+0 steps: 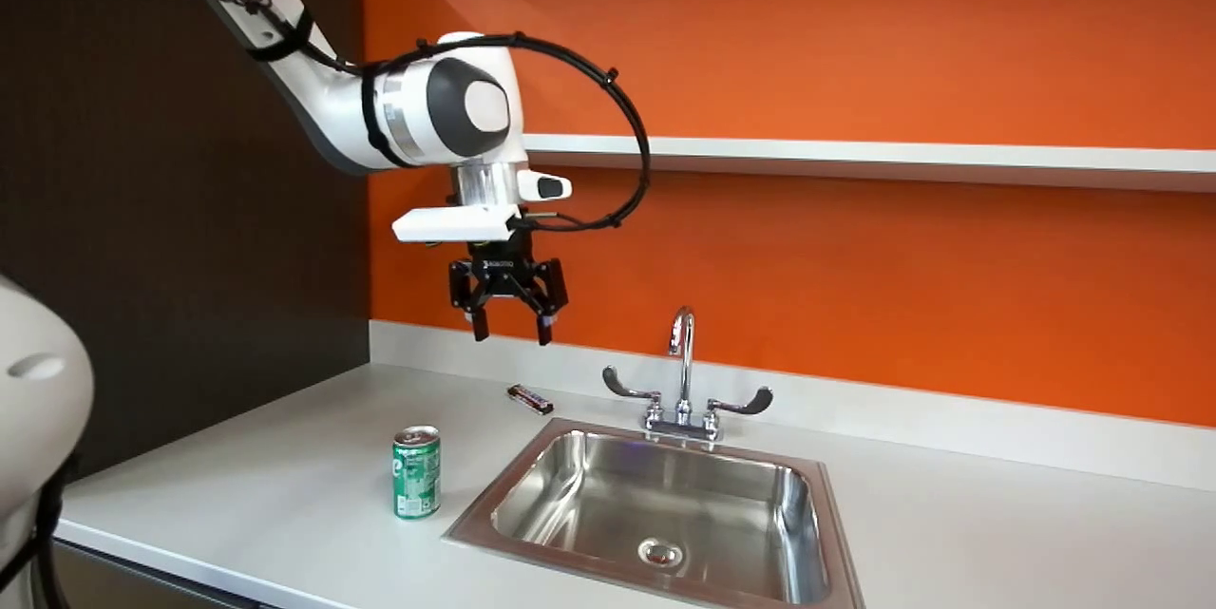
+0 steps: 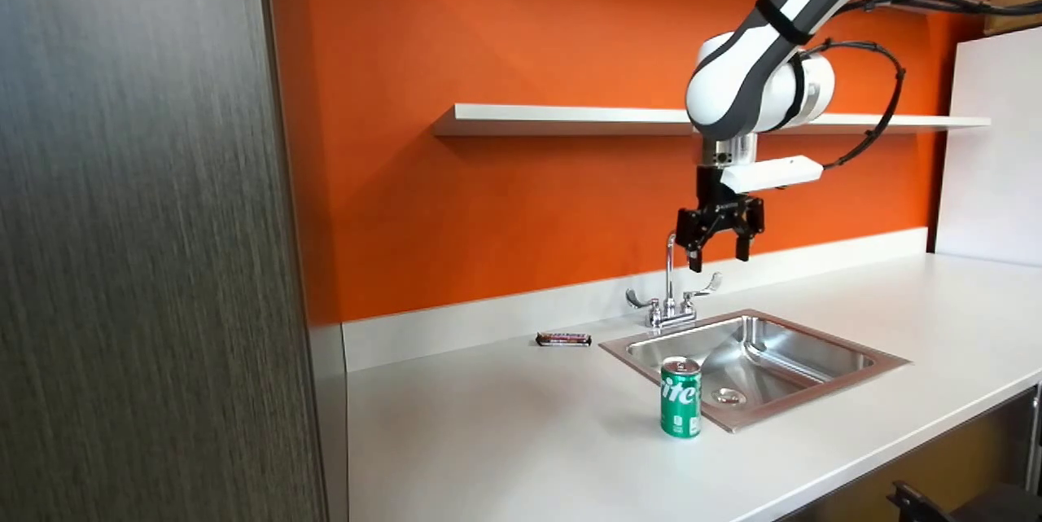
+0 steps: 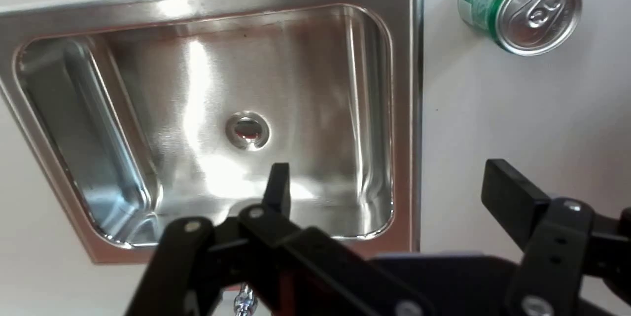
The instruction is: Put the sprite can on the left side of the first shelf
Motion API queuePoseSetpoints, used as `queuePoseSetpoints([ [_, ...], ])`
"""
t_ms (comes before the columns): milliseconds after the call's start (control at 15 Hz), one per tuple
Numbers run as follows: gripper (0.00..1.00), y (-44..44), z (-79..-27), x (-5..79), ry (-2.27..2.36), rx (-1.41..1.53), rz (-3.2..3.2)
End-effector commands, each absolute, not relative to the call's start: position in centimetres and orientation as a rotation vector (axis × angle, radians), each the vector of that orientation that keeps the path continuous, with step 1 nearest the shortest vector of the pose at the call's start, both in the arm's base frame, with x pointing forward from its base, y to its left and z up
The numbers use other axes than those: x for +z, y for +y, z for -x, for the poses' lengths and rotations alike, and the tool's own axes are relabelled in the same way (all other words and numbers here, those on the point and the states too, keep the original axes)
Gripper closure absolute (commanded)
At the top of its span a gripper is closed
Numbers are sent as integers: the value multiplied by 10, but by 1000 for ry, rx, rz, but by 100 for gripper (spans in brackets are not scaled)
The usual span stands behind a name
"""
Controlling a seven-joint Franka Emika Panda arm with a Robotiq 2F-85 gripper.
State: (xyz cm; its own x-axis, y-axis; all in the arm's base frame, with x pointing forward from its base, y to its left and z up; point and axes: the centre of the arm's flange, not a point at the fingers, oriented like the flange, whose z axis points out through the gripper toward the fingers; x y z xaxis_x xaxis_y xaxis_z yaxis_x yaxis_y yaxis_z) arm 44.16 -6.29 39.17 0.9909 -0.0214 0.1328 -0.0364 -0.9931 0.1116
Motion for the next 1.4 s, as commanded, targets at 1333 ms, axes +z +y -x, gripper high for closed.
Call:
queuePoseSetpoints([
  [1333,0,-4,-328,366,183,-54,-3016],
])
